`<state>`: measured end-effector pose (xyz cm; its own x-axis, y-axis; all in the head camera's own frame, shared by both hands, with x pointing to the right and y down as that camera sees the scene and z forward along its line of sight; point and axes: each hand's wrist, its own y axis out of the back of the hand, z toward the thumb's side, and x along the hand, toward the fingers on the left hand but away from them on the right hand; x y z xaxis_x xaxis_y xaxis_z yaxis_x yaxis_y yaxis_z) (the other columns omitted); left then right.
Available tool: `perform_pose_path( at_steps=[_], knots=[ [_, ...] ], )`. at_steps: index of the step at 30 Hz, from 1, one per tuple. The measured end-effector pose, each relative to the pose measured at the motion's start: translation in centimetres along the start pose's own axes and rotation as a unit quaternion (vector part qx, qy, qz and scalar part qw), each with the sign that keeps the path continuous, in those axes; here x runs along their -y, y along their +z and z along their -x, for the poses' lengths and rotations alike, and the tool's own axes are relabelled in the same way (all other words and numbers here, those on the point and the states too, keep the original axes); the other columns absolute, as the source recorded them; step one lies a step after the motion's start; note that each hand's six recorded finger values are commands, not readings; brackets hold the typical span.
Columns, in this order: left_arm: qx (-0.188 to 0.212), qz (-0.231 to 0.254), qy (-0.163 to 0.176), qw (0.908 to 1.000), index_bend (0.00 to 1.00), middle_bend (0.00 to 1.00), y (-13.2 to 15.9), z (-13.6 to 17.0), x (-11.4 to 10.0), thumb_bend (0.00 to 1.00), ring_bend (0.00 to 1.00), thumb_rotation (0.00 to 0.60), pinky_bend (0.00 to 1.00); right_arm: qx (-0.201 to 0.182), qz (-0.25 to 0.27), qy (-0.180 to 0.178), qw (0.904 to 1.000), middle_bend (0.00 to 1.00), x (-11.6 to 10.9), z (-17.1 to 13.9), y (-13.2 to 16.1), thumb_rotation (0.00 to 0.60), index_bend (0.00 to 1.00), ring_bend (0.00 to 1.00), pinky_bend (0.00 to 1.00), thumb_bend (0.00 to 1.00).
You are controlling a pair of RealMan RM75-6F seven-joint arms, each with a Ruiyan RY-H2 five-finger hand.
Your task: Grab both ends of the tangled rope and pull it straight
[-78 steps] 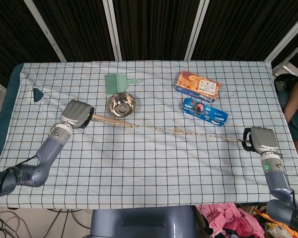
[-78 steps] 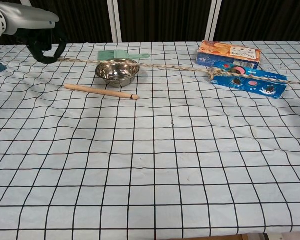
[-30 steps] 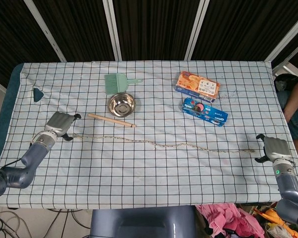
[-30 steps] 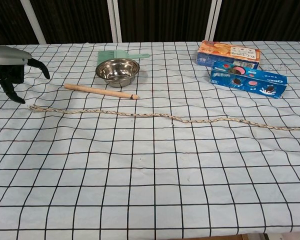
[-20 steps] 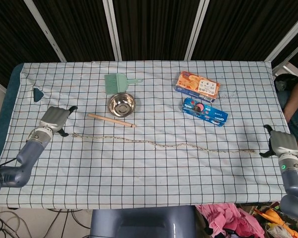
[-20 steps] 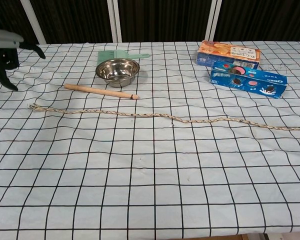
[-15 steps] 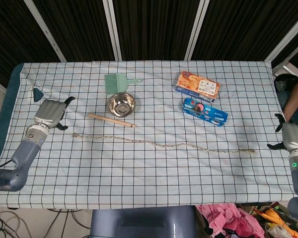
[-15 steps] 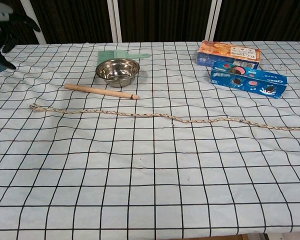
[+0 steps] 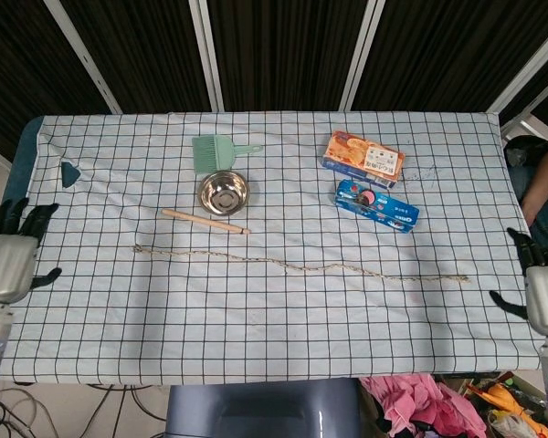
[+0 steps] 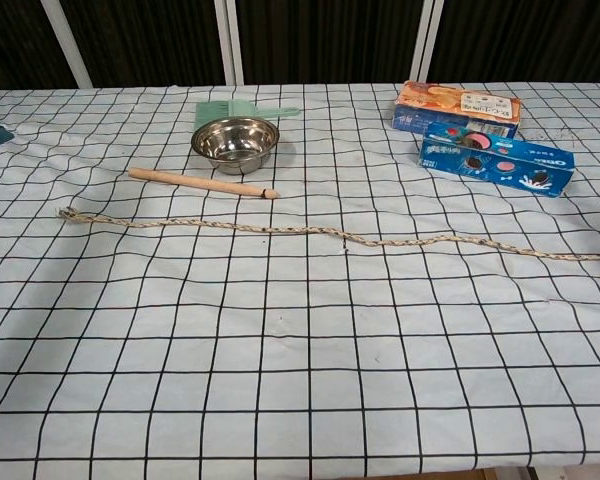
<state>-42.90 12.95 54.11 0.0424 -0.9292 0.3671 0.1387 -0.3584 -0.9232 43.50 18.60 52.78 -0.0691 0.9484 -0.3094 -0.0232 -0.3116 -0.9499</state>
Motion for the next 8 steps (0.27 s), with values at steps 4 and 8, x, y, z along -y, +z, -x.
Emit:
perform_pose_path(
  at_steps=[4,8],
  knots=[
    [-0.021,0.013,-0.009,0.9997,0.1,0.13,-3.6,6.1,1.7,0.02,0.02,0.6,0.0,-0.017,0.003,0.009,0.9998,0.16,1.8,-3.1,1.7,0.6,0.09,0.29,0.21,0.09],
    [-0.031,0.024,-0.022,0.999,0.1,0.12,-5.6,9.8,2.9,0.02,0.02,0.6,0.0,-0.03,-0.007,0.009,0.9995,0.15,3.1,-4.4,2.6,0.6,0.09,0.29,0.21,0.09]
  ],
)
